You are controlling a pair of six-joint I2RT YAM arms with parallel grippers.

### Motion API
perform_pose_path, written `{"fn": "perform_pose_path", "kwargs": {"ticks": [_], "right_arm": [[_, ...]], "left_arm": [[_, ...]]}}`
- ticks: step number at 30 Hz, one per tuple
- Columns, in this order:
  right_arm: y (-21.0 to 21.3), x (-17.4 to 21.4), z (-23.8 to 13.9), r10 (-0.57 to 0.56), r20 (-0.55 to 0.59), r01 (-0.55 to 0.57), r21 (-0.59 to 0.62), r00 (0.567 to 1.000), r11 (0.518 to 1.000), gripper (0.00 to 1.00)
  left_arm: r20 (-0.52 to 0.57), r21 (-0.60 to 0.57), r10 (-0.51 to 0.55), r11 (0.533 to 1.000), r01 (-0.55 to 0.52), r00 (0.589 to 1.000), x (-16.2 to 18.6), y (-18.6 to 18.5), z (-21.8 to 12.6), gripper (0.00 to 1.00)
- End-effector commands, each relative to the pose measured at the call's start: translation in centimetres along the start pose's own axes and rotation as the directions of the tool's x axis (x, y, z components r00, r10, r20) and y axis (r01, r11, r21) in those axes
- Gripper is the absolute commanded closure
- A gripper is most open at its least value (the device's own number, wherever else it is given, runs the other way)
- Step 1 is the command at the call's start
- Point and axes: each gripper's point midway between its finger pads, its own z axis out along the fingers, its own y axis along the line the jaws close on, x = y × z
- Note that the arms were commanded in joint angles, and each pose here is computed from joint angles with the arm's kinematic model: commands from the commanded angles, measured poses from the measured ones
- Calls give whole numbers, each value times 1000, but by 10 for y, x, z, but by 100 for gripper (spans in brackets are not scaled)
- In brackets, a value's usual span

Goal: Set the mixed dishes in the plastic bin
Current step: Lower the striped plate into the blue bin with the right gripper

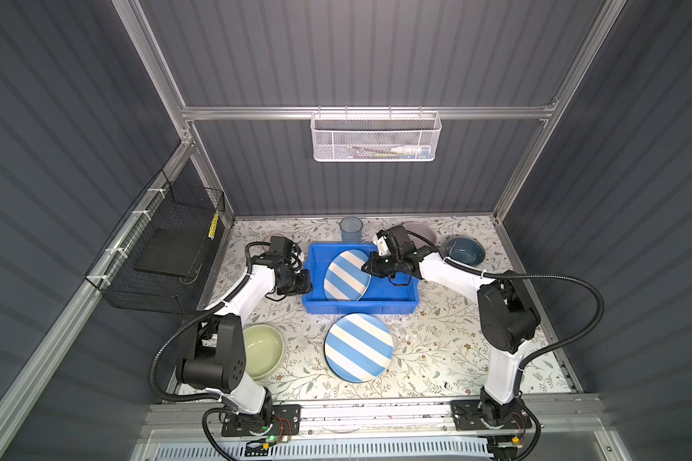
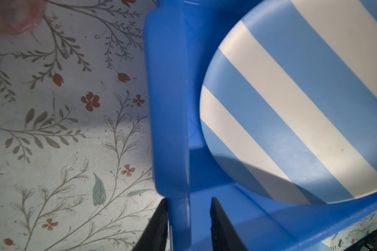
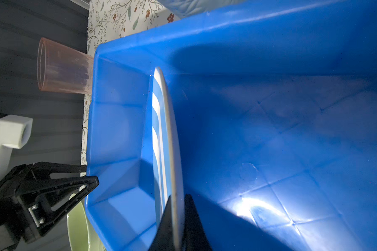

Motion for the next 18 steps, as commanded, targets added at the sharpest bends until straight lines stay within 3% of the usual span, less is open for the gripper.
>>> {"fn": "perform_pose_path", "kwargs": {"ticks": [1,11,18], "right_arm": [[19,-13,4,8,29,-6,-68,1000,998,100],[9,-7,29,38,9,-38,-22,999,999,98],[-5,-1,40,39,20,-40,53,999,998,87]], "left_arm": [[-22,46,6,999,-5,1000,1,-6,2,67],[-28,93,5,996,-3,1000,1,-14,2,68],[-26,98,6,995,-3,1000,1,-15,0,68]]}}
